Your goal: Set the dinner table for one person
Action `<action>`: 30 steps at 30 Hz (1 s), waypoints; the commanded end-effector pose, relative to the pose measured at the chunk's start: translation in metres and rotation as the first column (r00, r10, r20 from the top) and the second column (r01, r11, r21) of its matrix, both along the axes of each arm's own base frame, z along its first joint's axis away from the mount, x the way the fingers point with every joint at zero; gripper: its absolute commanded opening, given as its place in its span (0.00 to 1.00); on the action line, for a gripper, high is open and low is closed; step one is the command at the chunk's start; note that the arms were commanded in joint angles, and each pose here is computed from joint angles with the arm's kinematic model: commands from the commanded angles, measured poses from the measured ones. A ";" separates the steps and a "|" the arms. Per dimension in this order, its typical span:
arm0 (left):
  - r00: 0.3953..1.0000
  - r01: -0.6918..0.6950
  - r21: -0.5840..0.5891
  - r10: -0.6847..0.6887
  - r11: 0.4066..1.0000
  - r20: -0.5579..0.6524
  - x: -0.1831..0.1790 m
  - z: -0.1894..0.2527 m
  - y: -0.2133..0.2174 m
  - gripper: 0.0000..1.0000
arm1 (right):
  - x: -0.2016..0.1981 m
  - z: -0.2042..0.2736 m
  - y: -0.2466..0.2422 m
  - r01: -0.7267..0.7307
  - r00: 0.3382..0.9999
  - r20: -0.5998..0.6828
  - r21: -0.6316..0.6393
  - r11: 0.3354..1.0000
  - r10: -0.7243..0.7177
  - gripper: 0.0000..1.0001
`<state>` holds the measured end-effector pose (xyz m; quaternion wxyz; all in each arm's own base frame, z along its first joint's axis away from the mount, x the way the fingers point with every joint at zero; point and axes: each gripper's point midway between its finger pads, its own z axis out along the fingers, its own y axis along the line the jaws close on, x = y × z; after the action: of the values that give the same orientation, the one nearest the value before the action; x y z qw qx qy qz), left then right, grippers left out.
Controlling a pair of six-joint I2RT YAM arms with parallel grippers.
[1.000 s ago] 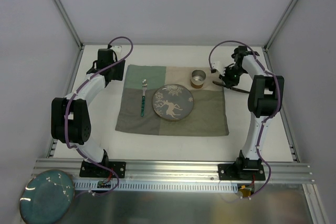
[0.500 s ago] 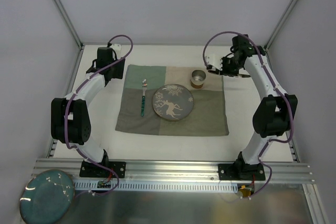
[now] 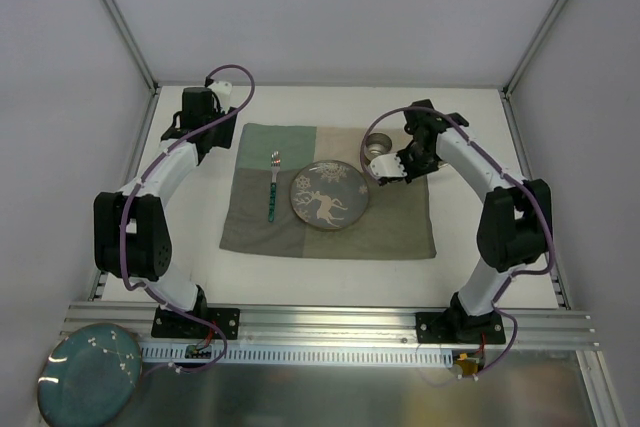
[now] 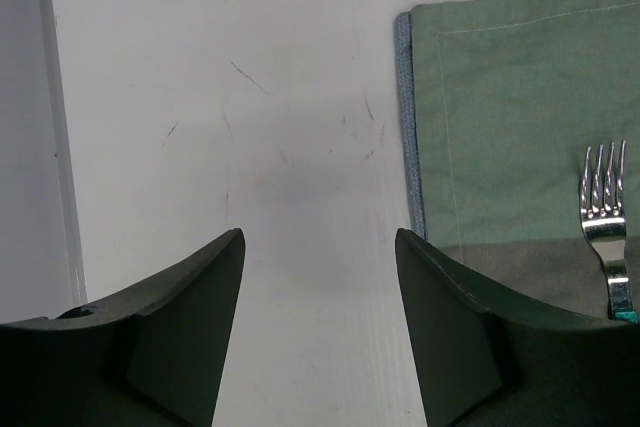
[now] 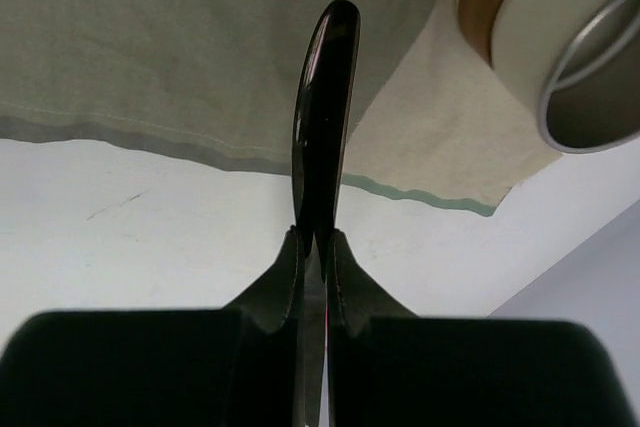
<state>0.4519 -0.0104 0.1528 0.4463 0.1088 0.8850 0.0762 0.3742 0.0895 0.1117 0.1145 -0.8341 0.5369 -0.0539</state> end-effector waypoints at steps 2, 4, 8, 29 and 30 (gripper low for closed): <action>0.995 0.003 0.018 -0.005 1.000 0.099 0.009 0.040 0.005 0.63 | 0.011 0.039 -0.003 -0.387 0.899 0.131 -0.207 0.899 0.417 0.00; 0.995 0.004 0.011 -0.005 1.000 0.102 0.012 0.041 0.004 0.63 | 0.008 0.042 0.004 -0.437 0.872 0.139 -0.212 0.874 0.469 0.00; 0.995 0.015 -0.006 -0.015 1.000 0.097 0.014 0.039 0.000 0.63 | 0.003 0.045 0.018 -0.542 0.804 0.164 -0.195 0.818 0.572 0.00; 0.994 0.053 -0.045 -0.049 0.998 0.098 0.002 0.035 -0.009 0.63 | -0.027 -0.013 0.049 -0.724 0.669 0.125 -0.114 0.680 0.733 0.00; 0.994 0.054 -0.047 -0.049 0.997 0.093 0.001 0.032 -0.009 0.63 | -0.027 -0.014 0.049 -0.721 0.673 0.125 -0.108 0.684 0.729 0.00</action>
<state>0.4549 -0.0183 0.1739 0.4726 0.1191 0.8712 0.0590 0.3280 0.1037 0.0837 0.1423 -0.8525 0.5019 -0.0317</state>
